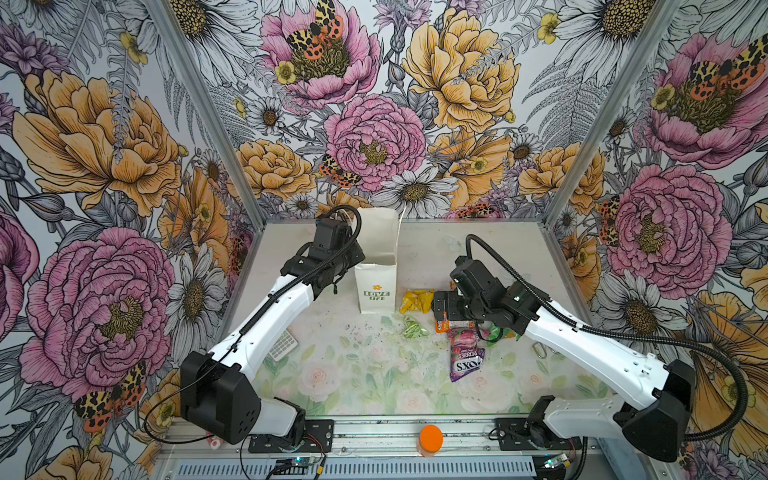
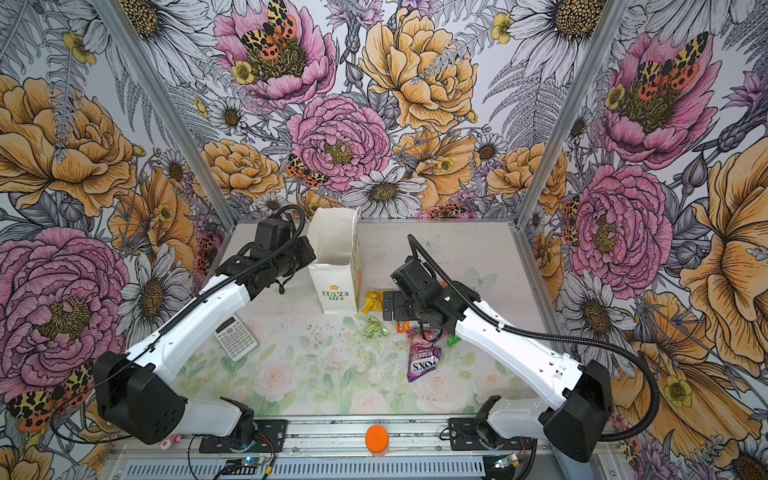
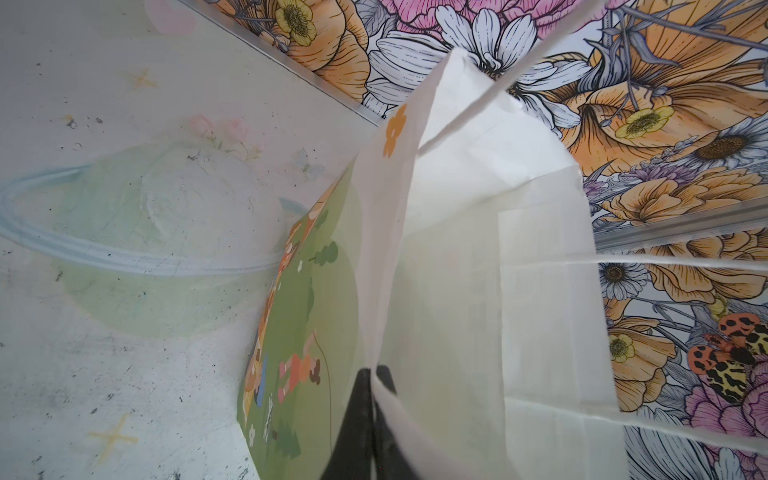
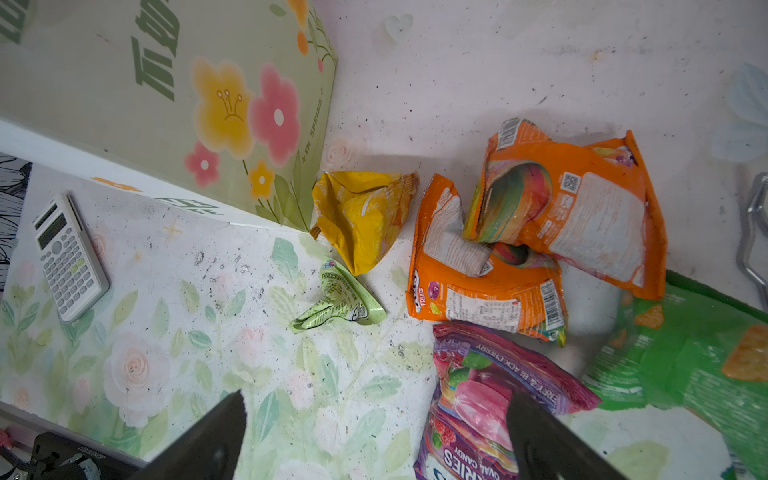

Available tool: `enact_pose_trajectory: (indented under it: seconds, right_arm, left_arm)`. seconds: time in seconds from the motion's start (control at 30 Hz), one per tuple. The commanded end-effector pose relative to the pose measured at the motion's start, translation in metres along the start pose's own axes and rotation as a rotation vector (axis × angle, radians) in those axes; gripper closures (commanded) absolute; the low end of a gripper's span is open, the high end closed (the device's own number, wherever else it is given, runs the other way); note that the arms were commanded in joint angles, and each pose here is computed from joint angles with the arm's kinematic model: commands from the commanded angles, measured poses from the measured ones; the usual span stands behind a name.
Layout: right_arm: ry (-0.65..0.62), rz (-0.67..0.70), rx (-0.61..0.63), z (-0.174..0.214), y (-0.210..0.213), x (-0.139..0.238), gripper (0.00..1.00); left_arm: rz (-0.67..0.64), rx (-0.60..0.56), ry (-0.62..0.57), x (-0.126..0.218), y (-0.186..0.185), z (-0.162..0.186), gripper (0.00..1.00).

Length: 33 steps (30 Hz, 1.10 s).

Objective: Place the snacks into the paper bag
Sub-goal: 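Lower the right gripper toward the pink berry candy packet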

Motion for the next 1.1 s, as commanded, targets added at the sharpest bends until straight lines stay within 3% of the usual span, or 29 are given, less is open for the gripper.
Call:
enact_pose_trajectory:
  seconds: [0.0,1.07]
  right_arm:
    - [-0.036,0.002,0.003,-0.012,0.005,0.006,0.00]
    - [0.004,0.028,0.038,-0.015,0.013,-0.012,0.00]
  left_arm:
    - [0.004,-0.010,0.016,0.006,0.000,0.004,1.00]
    - [0.004,-0.011,0.018,0.005,-0.001,0.006,1.00]
Point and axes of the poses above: each gripper's point midway between its finger pads, its own x axis back along the fingers, its own y axis along the line the jaws close on, z = x × y, the point moved 6 cm from there along x, back along the fingers, and after that the axes turned 12 degrees about x, right-handed, at the moved point
